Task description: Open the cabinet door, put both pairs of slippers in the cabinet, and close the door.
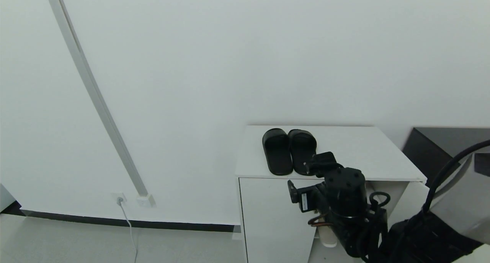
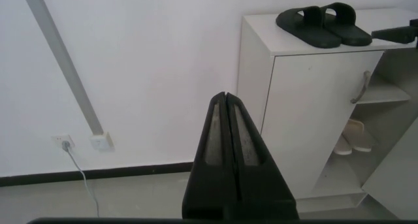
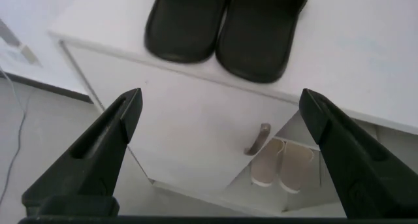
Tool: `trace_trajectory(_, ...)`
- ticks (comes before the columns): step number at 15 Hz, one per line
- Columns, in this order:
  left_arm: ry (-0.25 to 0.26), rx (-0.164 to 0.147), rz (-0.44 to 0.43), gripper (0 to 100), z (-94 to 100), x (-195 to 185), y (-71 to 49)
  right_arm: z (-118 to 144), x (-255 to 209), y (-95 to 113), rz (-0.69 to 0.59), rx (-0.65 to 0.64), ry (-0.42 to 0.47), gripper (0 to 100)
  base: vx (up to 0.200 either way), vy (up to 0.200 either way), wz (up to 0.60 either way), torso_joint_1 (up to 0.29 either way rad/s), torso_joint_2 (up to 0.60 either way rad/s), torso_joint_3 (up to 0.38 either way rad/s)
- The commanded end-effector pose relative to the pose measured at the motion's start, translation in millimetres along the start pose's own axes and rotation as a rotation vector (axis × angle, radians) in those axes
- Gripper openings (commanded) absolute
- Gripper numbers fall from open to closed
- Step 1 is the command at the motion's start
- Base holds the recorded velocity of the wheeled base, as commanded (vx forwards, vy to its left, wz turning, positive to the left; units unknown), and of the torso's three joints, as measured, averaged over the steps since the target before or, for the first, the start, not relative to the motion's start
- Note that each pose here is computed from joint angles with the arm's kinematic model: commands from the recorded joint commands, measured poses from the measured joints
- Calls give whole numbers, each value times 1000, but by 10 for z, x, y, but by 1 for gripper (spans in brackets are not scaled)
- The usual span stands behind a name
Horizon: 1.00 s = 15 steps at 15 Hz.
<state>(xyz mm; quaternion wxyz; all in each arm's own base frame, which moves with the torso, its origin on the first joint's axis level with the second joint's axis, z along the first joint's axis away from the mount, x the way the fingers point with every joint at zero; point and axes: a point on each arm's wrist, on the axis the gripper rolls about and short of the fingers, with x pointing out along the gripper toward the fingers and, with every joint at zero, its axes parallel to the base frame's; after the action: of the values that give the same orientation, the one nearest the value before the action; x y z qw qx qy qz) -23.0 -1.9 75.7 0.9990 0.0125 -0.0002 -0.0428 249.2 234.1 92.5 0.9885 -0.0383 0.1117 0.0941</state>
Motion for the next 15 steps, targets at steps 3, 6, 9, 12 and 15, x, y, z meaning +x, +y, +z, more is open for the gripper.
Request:
trace_trajectory(3, 2, -1, 0, 0, -1, 1, 0, 866, 39, 82, -23, 167, 59, 100, 0, 0, 0, 0, 0, 0)
trace_trajectory(6, 2, 1, 0, 0, -1, 1, 0, 1009, -48, 152, -20, 184, 102, 100, 0, 0, 0, 0, 0, 0)
trace_trajectory(9, 1, -1, 1, 0, 1, 1, 0, 982, -58, 173, -32, 175, 106, 100, 0, 0, 0, 0, 0, 0)
trace_trajectory(12, 1, -1, 0, 0, 3, 0, 0, 867, -45, 169, -36, 157, 135, 100, 200, 0, 0, -6, -2, 1)
trace_trajectory(15, 2, -1, 0, 0, -1, 1, 0, 601, 36, 204, -58, 151, 198, 100, 200, 0, 0, 1, -3, -2)
